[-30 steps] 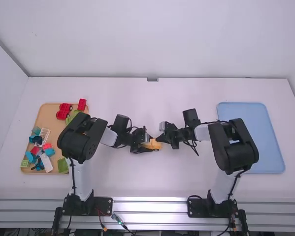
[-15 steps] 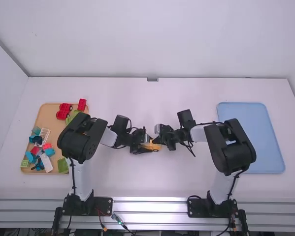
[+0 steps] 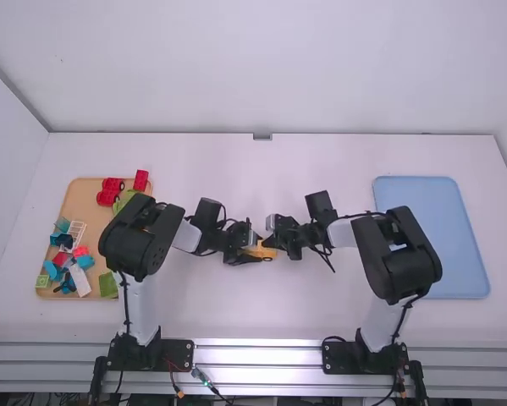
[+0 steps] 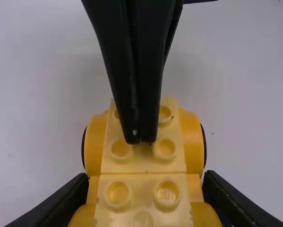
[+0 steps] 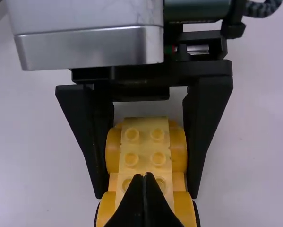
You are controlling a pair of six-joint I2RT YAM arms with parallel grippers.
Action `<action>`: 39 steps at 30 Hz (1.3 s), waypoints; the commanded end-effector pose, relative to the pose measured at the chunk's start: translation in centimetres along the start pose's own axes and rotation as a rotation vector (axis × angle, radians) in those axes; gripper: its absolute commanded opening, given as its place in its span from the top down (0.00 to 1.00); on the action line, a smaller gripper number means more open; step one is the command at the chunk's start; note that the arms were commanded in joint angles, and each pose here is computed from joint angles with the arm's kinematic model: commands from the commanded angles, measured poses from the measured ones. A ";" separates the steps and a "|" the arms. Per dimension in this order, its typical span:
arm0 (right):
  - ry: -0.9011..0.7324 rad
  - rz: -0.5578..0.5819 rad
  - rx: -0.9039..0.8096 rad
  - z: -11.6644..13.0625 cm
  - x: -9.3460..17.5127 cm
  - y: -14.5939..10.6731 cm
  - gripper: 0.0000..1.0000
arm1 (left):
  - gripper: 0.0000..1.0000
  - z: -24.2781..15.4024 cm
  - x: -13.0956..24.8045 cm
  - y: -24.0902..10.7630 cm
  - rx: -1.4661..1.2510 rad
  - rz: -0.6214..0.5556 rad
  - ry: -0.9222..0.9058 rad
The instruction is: Assemble lego blocks to make yellow taxi
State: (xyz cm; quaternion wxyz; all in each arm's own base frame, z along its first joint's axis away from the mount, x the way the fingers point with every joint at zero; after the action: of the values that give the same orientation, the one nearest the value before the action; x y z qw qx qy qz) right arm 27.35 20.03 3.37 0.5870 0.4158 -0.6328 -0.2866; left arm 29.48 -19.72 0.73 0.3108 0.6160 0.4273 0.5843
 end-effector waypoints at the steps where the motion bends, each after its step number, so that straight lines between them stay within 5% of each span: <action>1: -0.001 0.179 -0.123 1.9 -0.6 -3.4 1.00 | 0.44 -0.3 -0.1 0.2 -0.008 -0.027 -0.029; 10: 0.005 0.201 -0.141 2.1 -0.9 -4.4 1.00 | 0.44 -0.3 0.0 0.2 -0.006 -0.029 -0.028; 19: -0.078 0.014 0.020 -2.6 1.5 2.1 1.00 | 0.41 -0.4 -0.2 0.3 -0.010 -0.027 -0.031; 20: -0.099 0.013 0.046 -3.3 2.0 3.1 0.91 | 0.40 -0.4 -0.2 0.3 -0.012 -0.027 -0.031; 22: -0.126 0.017 0.070 -4.1 2.7 4.0 0.50 | 0.40 -0.3 -0.1 0.3 -0.014 -0.030 -0.028; 23: -0.149 0.027 0.068 -4.6 3.3 4.4 0.01 | 0.40 -0.2 0.0 0.3 -0.012 -0.032 -0.025; 30: -0.305 0.150 -0.104 -6.3 5.3 4.6 0.01 | 0.36 0.3 0.0 0.7 0.001 -0.046 -0.007; 39: -0.290 0.205 -0.132 -5.7 5.2 3.7 0.01 | 0.09 0.6 0.0 0.3 0.013 -0.014 0.024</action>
State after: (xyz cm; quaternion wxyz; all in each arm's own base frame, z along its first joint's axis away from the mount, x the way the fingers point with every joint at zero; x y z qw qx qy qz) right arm 32.14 18.00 9.73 0.5441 0.2699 -0.7266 -0.3212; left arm 30.25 -19.83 1.06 0.3082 0.6028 0.4349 0.5937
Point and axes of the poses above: each hand's point on the last joint's axis, 136 mm out from that joint toward the fingers, its own x axis back along the fingers, its own z axis along the line the jaws close on, y = z × x, the point moved 5 cm from there along x, back along the fingers, and after that the axes turned 13 degrees about x, right-handed, at the moved point
